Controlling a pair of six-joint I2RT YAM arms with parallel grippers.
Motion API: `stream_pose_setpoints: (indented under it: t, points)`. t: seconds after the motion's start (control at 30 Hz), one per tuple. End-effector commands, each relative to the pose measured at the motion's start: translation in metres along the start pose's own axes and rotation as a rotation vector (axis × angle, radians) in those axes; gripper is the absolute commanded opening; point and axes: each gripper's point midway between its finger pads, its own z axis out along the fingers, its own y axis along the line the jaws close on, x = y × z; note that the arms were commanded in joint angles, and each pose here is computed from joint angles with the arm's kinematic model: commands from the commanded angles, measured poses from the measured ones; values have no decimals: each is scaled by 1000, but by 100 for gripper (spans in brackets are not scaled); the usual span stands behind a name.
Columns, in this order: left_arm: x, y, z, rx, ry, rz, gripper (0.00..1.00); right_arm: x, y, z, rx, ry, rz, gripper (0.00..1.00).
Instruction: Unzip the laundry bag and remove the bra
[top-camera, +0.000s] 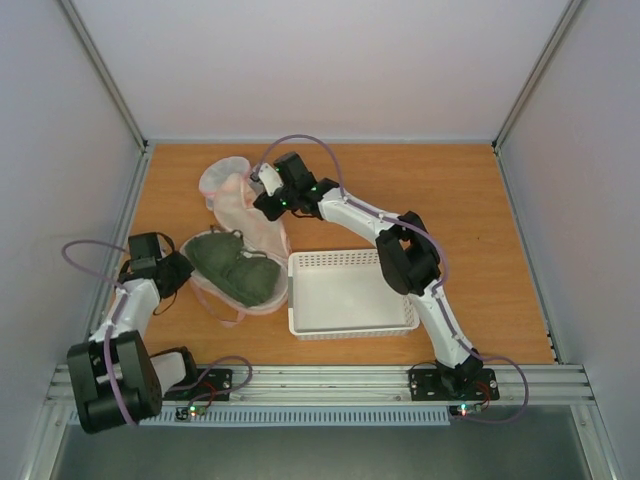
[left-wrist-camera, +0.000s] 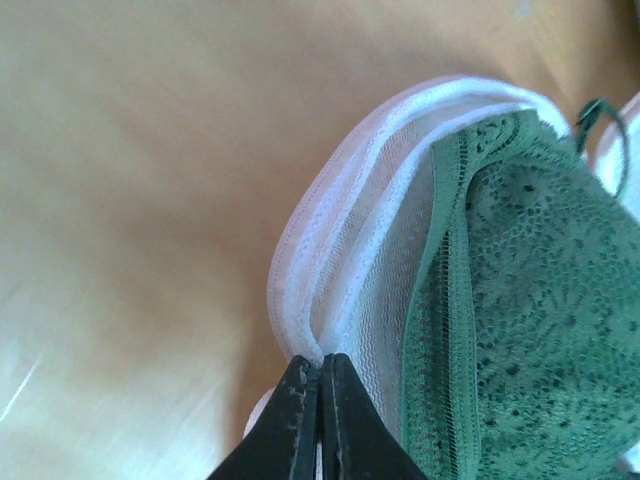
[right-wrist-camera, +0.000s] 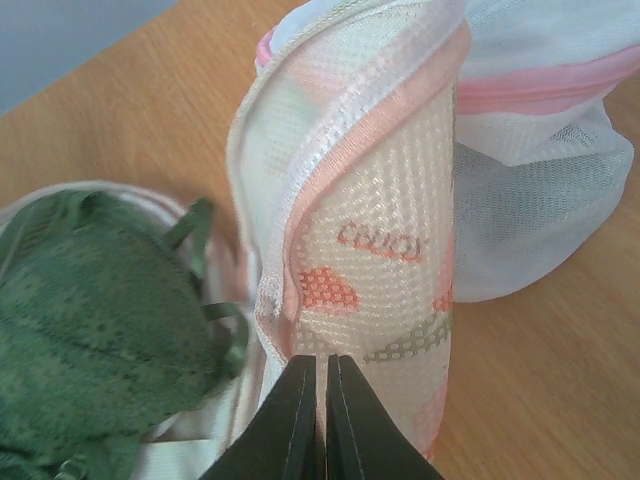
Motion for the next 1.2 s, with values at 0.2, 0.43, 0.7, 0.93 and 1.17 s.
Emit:
stream_pose_setpoints:
  t: [0.2, 0.43, 0.7, 0.93, 1.17]
  points:
    - [50, 42, -38, -242, 165, -169, 5, -31, -3, 25, 50, -69, -2, 11]
    - [37, 36, -57, -257, 122, -148, 75, -58, -26, 8, 226, -102, -10, 67]
    - [-13, 3, -77, -163, -36, 9, 99, -99, -24, -63, 434, -140, -95, 98]
    - [-62, -59, -81, 40, -133, 334, 99, -98, -14, -106, 496, -136, -120, 98]
    - [-24, -97, -66, 287, 276, 633, 95, -32, 75, -89, 72, -3, -93, 91]
